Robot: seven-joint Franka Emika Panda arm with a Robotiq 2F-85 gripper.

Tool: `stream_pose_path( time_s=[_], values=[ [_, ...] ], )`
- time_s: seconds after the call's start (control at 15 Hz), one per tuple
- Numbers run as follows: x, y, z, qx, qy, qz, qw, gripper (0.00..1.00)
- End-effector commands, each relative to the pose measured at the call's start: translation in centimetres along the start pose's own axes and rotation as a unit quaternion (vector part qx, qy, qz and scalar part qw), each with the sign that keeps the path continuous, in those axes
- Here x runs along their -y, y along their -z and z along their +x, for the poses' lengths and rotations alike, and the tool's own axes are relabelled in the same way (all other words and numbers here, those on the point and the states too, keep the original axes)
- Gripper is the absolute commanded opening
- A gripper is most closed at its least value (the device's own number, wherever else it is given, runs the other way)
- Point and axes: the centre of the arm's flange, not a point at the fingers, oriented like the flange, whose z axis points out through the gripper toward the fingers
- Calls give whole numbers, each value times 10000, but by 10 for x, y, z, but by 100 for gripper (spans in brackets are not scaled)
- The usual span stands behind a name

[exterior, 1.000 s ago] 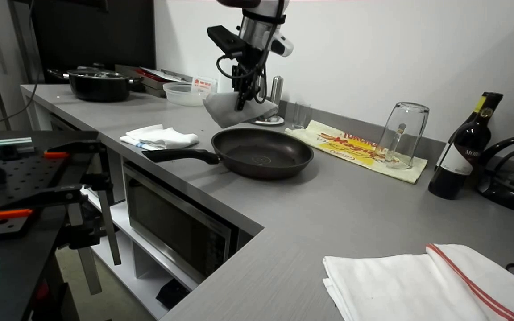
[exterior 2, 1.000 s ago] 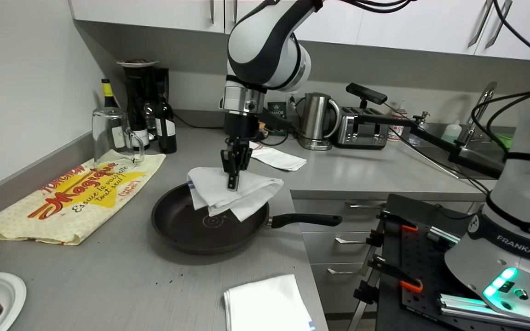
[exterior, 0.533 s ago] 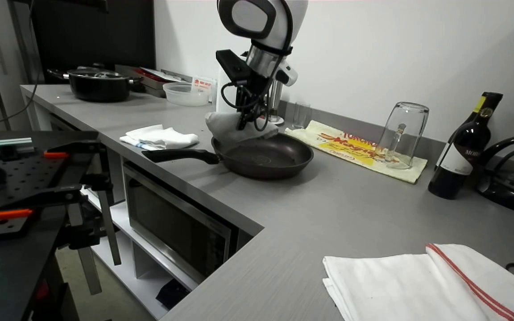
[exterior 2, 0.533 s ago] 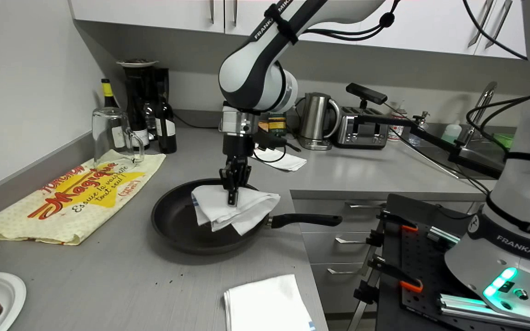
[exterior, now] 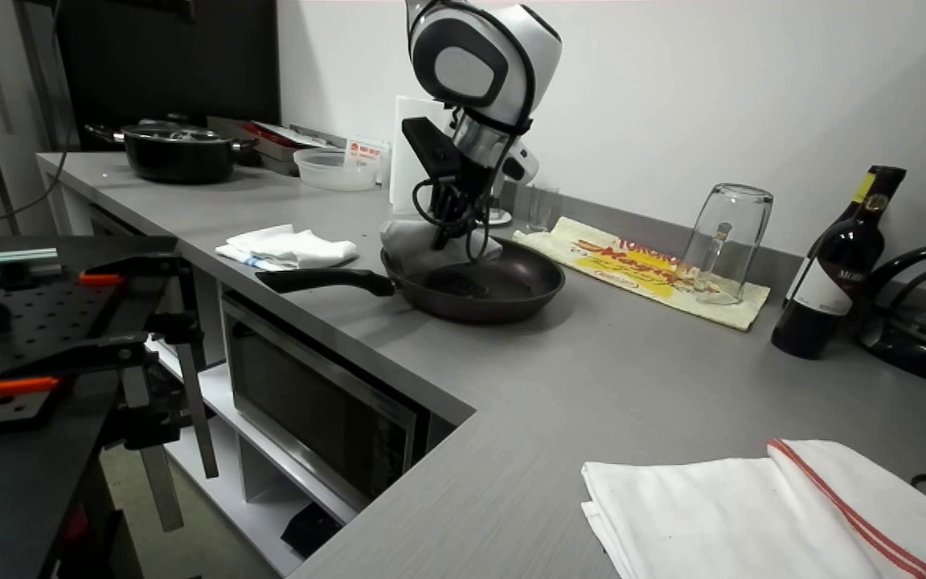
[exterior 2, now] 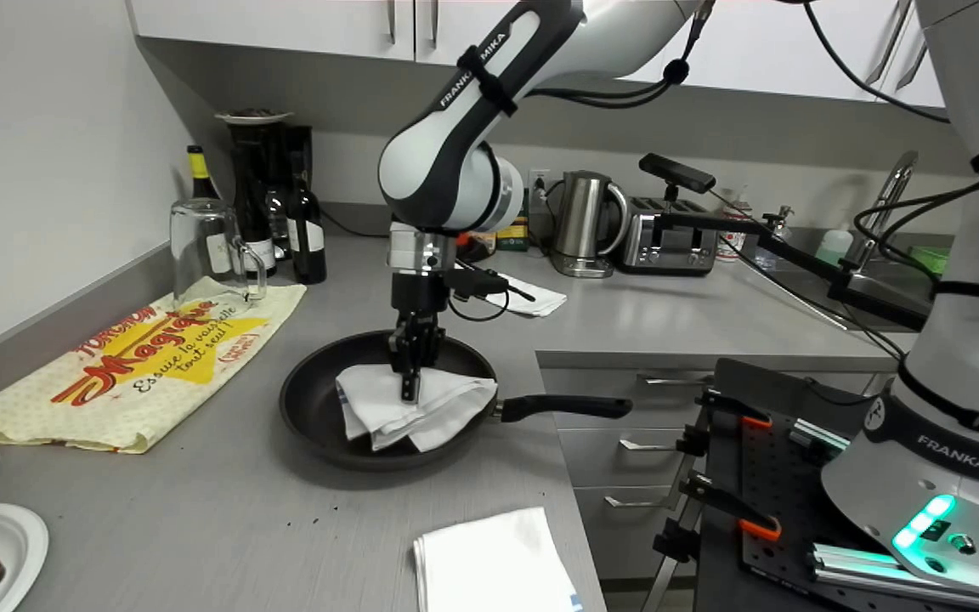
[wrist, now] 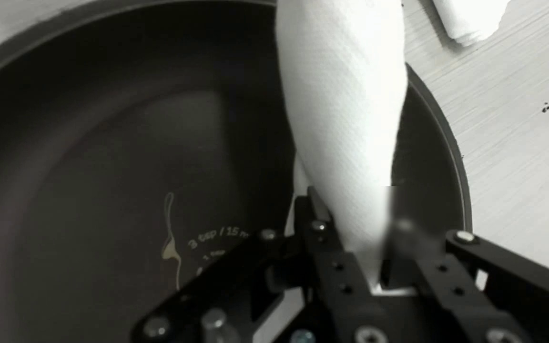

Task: Pick up the towel from the table, wipe the pan with it and put the towel back on the countertop.

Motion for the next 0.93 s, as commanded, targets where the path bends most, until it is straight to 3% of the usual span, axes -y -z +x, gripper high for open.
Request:
stream_pose_path(
  time_s=[0.0, 0.6, 0.87],
  values=[
    [7, -3, 18, 116, 18, 140, 9998, 5],
    [14, -31, 3, 607, -37, 327, 9976, 5],
    [17, -39, -8, 740, 45, 163, 9971, 5]
  ],
)
